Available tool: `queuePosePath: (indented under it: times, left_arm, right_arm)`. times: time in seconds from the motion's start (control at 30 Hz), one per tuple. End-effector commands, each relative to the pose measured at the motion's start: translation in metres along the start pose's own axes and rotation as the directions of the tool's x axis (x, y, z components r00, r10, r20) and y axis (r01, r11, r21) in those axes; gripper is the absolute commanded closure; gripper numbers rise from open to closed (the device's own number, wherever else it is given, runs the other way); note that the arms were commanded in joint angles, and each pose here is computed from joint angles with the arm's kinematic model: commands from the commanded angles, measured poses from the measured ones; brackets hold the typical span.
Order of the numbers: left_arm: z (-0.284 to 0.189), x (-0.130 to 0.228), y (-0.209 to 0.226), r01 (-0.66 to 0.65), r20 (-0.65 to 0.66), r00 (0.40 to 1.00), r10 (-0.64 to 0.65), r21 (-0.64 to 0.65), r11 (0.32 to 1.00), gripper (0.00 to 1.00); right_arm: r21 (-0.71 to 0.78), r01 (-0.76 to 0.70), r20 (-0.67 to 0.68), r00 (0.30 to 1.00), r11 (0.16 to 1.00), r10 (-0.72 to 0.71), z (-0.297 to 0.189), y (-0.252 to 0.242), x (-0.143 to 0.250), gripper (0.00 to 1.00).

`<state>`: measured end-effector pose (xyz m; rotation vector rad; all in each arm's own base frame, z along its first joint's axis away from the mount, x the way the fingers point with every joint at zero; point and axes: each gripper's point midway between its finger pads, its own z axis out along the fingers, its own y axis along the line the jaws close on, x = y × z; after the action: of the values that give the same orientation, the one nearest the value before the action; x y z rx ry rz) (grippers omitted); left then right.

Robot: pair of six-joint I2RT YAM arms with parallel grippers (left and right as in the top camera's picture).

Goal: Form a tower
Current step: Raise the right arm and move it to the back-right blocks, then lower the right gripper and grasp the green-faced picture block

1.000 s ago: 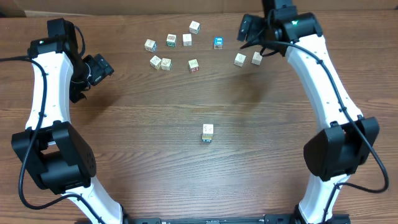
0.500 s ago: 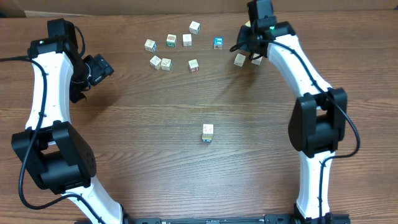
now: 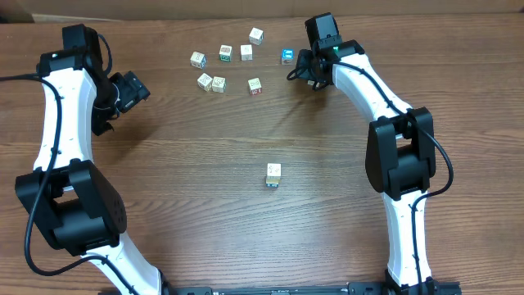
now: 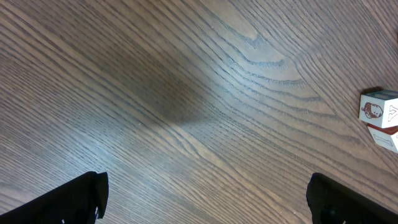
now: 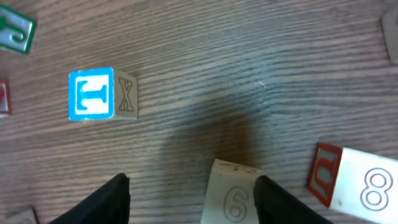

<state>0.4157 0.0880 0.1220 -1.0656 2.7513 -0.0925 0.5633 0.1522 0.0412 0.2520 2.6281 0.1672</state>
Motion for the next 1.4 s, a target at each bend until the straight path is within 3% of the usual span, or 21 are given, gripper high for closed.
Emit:
queuePosePath:
  times: [0.0,0.5,0.9,1.37]
  left_arm:
    - [-0.014,-0.004,-0.006,-0.02,0.035,0.999,0.02,0.021,1.0,0.0]
    - [-0.014,-0.004,-0.006,-0.02,0.035,0.999,0.02,0.021,1.0,0.0]
    - [-0.014,-0.004,-0.006,-0.02,0.035,0.999,0.02,0.021,1.0,0.0]
    - [-0.014,-0.004,-0.006,-0.02,0.035,0.999,0.02,0.021,1.0,0.0]
  right_arm:
    - [0.013,-0.002,-0.017,1.0,1.0,0.002,0.01,-0.005,0.006,0.37]
    - [0.053,0.007,-0.099,0.995,0.999,-0.001,0.011,-0.014,0.027,0.3]
    - [0.081,0.008,-0.083,0.997,0.997,-0.001,0.013,-0.02,0.024,0.31]
    - [0.096,0.009,-0.076,0.997,0.995,-0.002,0.012,-0.022,0.022,0.68]
